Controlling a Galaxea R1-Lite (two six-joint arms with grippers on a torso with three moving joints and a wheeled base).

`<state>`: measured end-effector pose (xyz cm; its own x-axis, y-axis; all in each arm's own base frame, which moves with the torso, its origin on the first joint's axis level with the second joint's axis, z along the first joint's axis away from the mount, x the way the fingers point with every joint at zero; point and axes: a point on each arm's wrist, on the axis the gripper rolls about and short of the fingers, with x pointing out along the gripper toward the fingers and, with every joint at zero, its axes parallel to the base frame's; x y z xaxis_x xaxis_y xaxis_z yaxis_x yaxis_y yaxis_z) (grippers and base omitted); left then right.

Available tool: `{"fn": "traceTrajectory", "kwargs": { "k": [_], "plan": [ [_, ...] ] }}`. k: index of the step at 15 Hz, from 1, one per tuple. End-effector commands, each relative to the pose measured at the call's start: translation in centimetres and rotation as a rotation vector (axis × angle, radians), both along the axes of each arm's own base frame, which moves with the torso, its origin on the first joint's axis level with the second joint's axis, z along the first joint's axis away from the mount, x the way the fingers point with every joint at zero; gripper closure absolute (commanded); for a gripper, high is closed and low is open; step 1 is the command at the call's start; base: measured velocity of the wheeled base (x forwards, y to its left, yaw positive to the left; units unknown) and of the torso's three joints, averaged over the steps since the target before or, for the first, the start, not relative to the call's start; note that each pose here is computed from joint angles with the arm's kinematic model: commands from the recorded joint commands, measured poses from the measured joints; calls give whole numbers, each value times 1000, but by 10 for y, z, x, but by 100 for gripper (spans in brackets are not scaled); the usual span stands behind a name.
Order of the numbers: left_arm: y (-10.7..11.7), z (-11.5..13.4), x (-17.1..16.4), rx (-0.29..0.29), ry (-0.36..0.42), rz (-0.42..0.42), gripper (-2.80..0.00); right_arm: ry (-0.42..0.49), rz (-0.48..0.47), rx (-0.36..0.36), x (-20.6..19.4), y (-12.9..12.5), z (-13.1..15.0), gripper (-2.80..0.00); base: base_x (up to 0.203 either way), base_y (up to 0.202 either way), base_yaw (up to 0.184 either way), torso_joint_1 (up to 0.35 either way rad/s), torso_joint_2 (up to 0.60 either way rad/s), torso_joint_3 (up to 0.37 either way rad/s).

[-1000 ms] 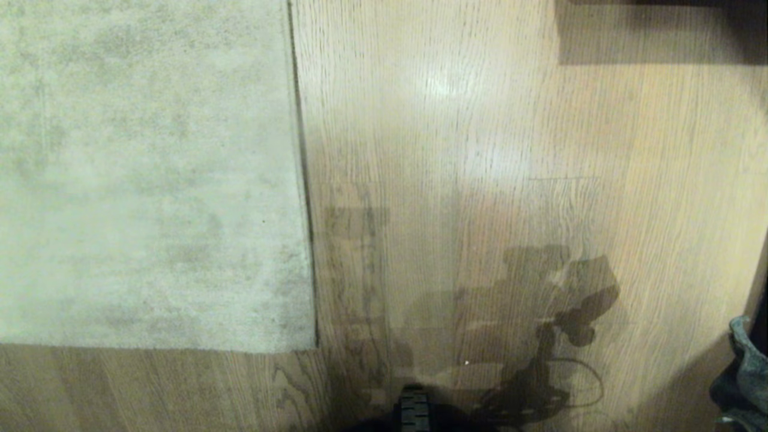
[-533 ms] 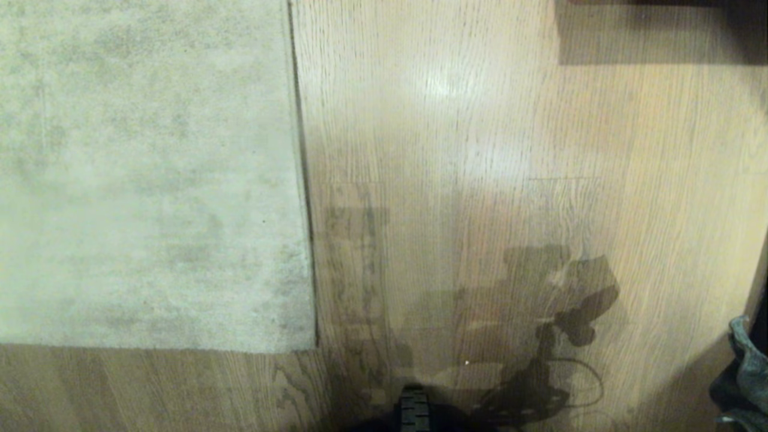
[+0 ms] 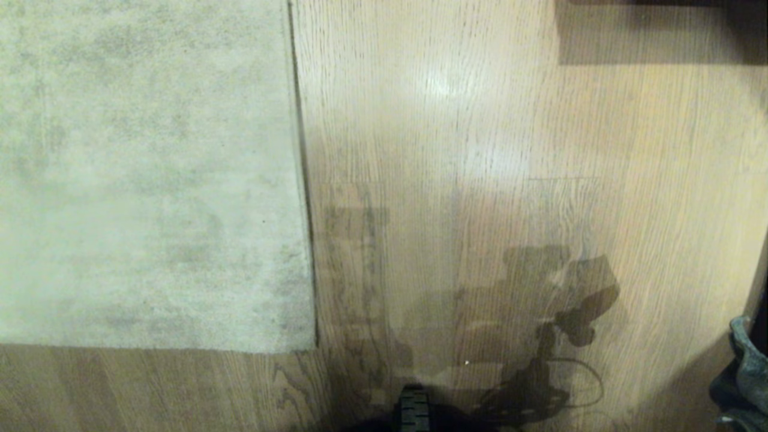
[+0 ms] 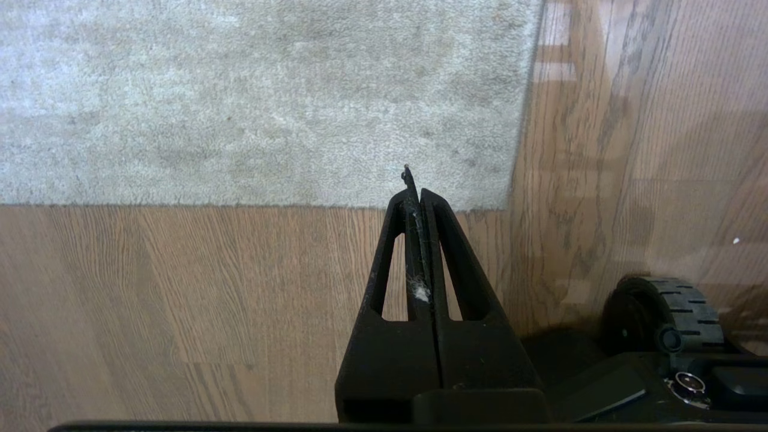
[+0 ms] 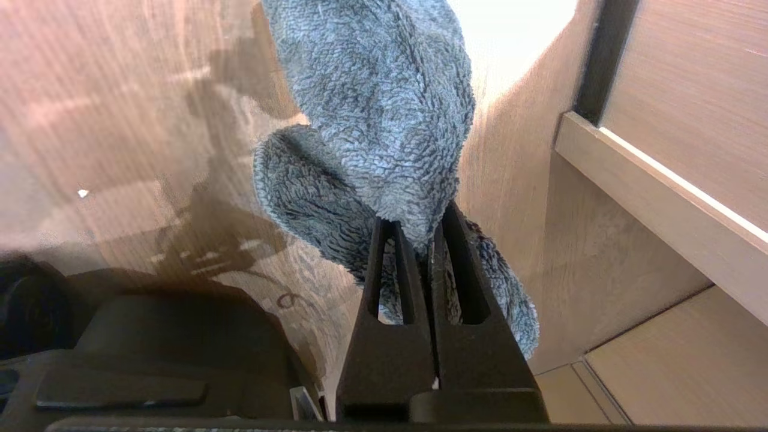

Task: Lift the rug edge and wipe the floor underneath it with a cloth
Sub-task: Lift up the carpet

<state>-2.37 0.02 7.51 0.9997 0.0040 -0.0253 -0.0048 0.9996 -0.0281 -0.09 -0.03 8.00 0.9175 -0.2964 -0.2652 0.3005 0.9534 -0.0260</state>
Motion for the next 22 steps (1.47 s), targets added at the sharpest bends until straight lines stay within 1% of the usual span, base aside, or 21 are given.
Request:
{"fn": "traceTrajectory", "kwargs": {
  "k": [1, 3, 4, 5, 8, 11, 12, 14, 22],
  "plan": [
    [0, 0, 0, -1, 1, 1, 0, 3, 75, 1, 0, 0, 0, 0, 0, 0, 0, 0, 0, 0],
    [0, 0, 0, -1, 1, 1, 0, 0, 214, 0, 0, 0, 0, 0, 0, 0, 0, 0, 0, 0],
    [0, 0, 0, -1, 1, 1, 0, -15, 273, -2, -1, 0, 0, 0, 0, 0, 0, 0, 0, 0],
    [0, 0, 0, -1, 1, 1, 0, -49, 305, -6, -4, 0, 0, 0, 0, 0, 0, 0, 0, 0],
    [0, 0, 0, -1, 1, 1, 0, -119, 303, -6, -9, 0, -1, 0, 0, 0, 0, 0, 0, 0],
    [0, 0, 0, -1, 1, 1, 0, -253, 293, -23, -20, 0, -3, 0, 0, 0, 0, 0, 0, 0],
    [0, 0, 0, -1, 1, 1, 0, -283, 289, -17, -22, 0, -3, 0, 0, 0, 0, 0, 0, 0],
    [0, 0, 0, -1, 1, 1, 0, -289, 283, 9, -22, 0, -3, 0, 0, 0, 0, 0, 0, 0],
    [0, 0, 0, -1, 1, 1, 0, -289, 282, 9, -22, -1, -3, 0, 0, 0, 0, 0, 0, 0]
  ]
}}
